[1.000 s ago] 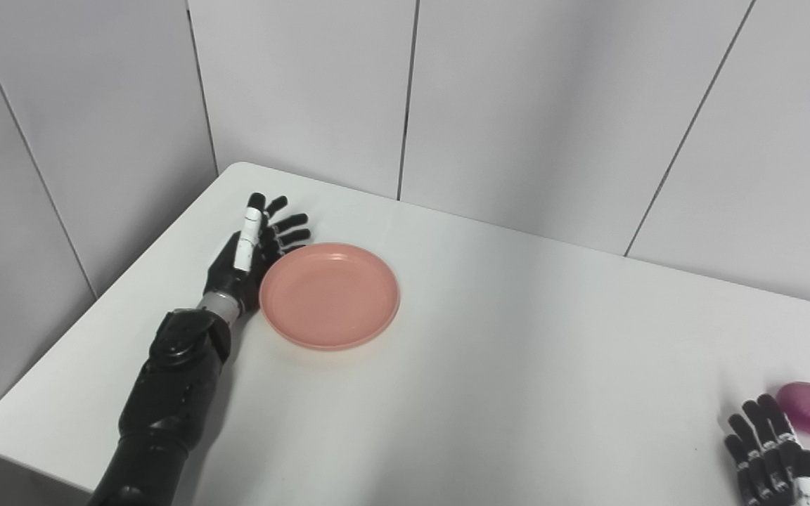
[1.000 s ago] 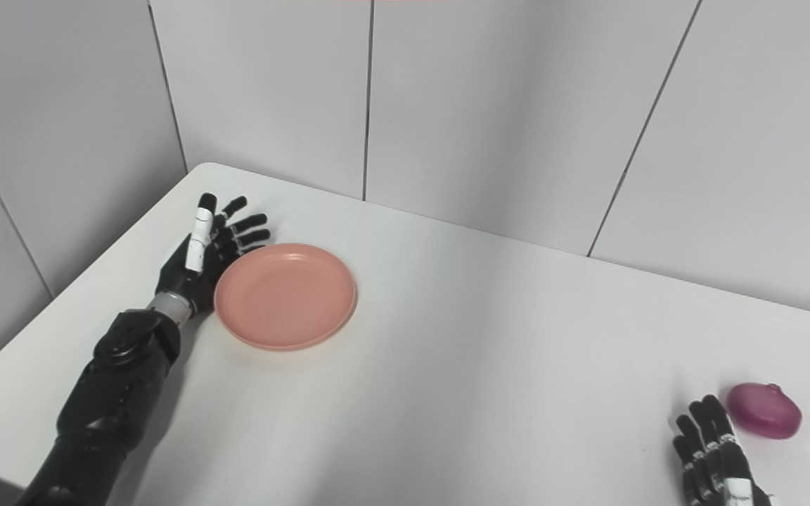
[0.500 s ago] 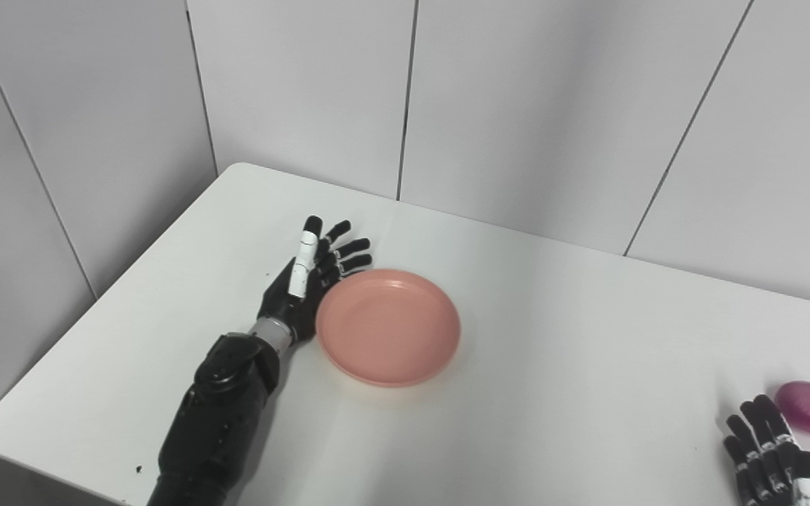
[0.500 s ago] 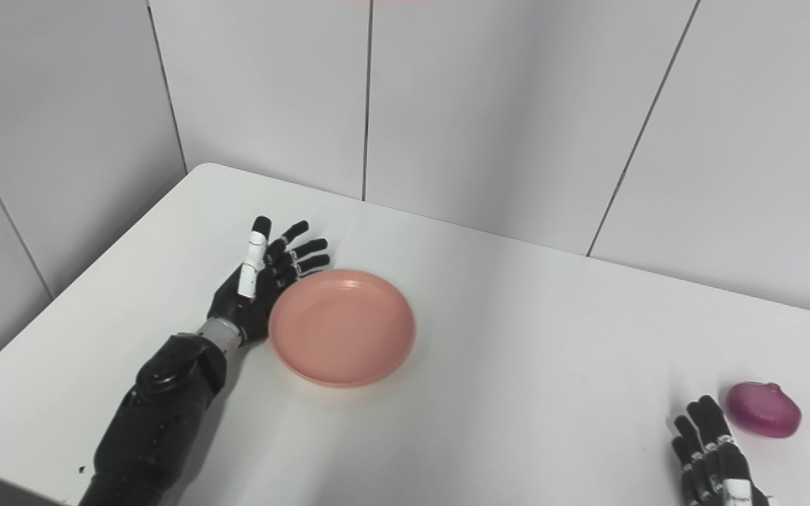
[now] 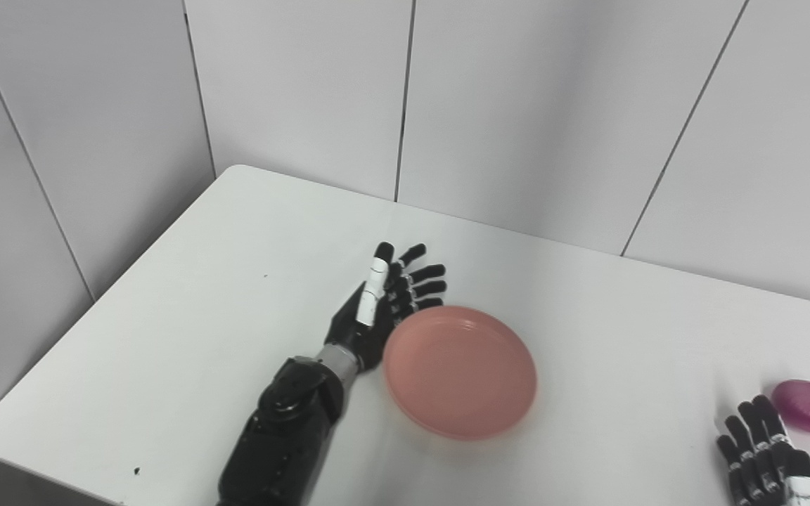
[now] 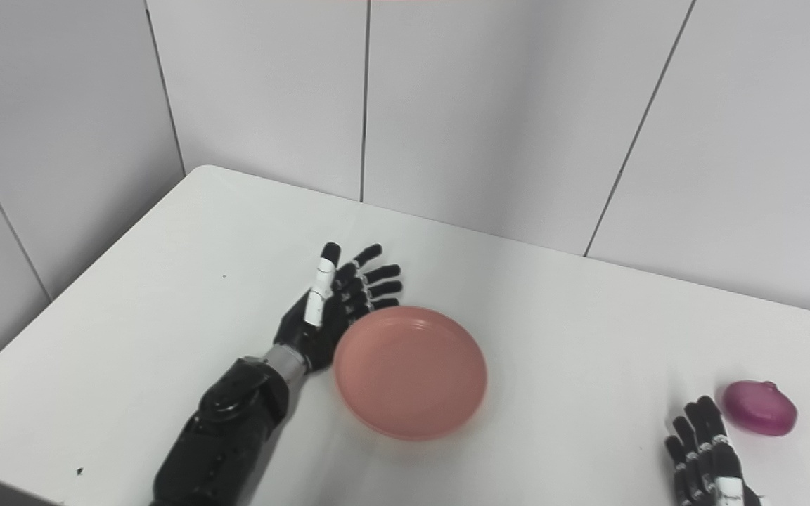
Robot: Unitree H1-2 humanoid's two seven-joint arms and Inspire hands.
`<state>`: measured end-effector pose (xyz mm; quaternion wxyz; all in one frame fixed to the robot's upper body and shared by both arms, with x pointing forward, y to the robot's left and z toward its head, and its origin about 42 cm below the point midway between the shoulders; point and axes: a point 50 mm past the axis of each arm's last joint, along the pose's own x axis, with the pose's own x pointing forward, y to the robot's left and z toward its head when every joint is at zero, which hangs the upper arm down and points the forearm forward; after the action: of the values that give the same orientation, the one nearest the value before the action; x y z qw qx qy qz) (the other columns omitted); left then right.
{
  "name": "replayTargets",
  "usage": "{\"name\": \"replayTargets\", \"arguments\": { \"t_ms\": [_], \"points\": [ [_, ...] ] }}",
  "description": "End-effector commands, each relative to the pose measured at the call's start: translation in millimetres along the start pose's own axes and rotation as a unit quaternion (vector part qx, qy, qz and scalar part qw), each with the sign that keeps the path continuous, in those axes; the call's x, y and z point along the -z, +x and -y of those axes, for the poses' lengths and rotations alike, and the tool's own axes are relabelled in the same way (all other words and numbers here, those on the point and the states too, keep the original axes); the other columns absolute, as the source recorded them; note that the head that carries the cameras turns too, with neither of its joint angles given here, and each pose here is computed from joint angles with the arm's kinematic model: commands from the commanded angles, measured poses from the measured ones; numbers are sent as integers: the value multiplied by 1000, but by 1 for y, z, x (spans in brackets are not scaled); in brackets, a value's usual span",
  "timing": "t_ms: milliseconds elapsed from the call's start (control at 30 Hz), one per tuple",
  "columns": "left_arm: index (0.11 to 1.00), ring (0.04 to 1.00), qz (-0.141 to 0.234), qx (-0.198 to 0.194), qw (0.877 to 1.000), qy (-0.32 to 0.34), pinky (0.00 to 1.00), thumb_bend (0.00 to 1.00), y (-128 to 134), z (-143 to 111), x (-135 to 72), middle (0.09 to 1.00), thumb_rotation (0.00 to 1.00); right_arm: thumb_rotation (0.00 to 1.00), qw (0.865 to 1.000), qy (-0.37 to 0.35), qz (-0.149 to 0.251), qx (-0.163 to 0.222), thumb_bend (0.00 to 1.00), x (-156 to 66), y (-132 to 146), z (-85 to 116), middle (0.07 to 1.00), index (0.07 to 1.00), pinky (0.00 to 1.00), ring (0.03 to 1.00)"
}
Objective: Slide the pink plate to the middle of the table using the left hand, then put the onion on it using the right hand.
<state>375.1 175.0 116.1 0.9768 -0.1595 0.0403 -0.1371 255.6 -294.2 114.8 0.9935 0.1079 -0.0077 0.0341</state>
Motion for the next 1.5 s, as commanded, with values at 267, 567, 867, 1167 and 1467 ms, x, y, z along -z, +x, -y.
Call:
{"name": "replayTargets", "arguments": {
  "t_ms": [267, 567, 867, 1167, 1467],
  "points": [
    [935, 813, -81, 7, 997, -3, 810, 787, 1, 25, 60, 831, 990, 801, 999, 8, -36, -4, 775, 12, -2, -15, 984, 984, 1000, 999],
    [930, 809, -96, 21, 995, -7, 801, 806, -7, 12, 57, 828, 953, 780, 999, -5, -36, -4, 832, 20, 2, -42, 955, 953, 997, 964],
    [950, 837, -96, 24, 995, 18, 855, 791, -15, -13, 39, 854, 979, 776, 999, -13, -40, 11, 777, 23, 8, -67, 929, 942, 961, 941],
    [946, 838, -105, 7, 994, 6, 864, 805, -15, -31, 41, 845, 941, 765, 999, -25, -30, 27, 824, 18, 6, -68, 922, 924, 950, 933],
    [966, 881, -106, -7, 994, 15, 867, 762, -9, -43, 40, 879, 995, 636, 984, -147, 94, 27, 823, -63, 9, -56, 881, 893, 855, 883]
  ]
}}
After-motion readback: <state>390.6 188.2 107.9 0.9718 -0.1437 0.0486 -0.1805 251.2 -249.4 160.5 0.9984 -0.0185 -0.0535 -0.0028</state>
